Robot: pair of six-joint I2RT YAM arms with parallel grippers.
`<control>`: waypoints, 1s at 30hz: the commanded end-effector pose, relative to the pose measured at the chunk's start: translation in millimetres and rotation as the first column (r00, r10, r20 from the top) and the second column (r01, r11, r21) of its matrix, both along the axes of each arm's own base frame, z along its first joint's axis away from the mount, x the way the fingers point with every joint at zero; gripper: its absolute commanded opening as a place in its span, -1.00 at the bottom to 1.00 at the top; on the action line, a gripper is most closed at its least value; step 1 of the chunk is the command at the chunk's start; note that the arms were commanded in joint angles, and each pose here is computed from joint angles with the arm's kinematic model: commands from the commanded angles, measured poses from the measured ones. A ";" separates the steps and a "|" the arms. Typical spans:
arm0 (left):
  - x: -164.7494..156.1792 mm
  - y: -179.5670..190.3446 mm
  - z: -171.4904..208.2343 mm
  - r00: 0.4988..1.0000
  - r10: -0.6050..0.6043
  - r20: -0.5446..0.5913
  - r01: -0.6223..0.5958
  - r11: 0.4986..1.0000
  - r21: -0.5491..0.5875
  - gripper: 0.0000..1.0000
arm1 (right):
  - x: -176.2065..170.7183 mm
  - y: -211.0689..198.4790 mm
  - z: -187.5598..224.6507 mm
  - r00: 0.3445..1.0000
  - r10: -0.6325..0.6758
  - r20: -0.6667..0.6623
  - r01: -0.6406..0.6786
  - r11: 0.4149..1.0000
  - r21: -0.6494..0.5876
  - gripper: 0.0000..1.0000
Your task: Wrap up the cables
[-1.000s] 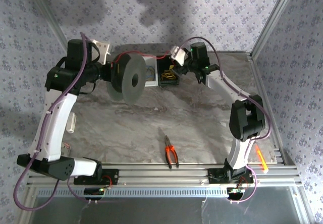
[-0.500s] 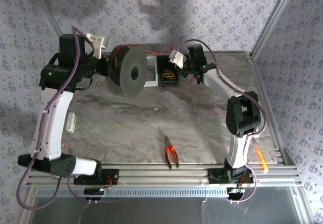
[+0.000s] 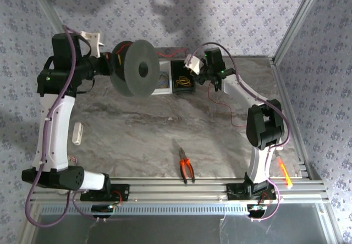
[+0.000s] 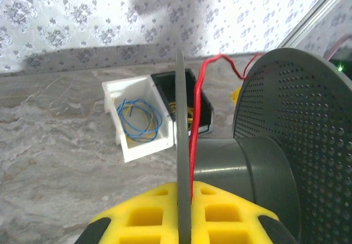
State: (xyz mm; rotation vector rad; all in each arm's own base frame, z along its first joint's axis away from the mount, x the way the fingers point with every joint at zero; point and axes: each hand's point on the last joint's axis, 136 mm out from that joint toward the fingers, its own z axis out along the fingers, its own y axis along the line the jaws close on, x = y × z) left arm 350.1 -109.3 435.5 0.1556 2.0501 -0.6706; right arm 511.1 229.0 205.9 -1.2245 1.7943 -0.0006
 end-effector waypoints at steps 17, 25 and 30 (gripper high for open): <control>64.7 88.3 98.6 0.882 0.449 0.141 -0.336 0.811 -0.479 -1.00 | -80.2 60.2 -19.3 0.971 0.128 -0.200 -0.195 0.910 -0.366 -1.00; 98.5 115.2 60.1 0.794 0.601 0.096 -0.540 0.768 -0.343 -1.00 | -157.4 109.9 10.5 0.938 0.318 -0.140 -0.346 0.823 -0.450 -1.00; 114.3 93.8 24.5 0.794 0.599 0.108 -0.586 0.800 -0.130 -1.00 | -190.0 132.3 56.4 0.905 0.423 -0.033 -0.390 0.798 -0.460 -1.00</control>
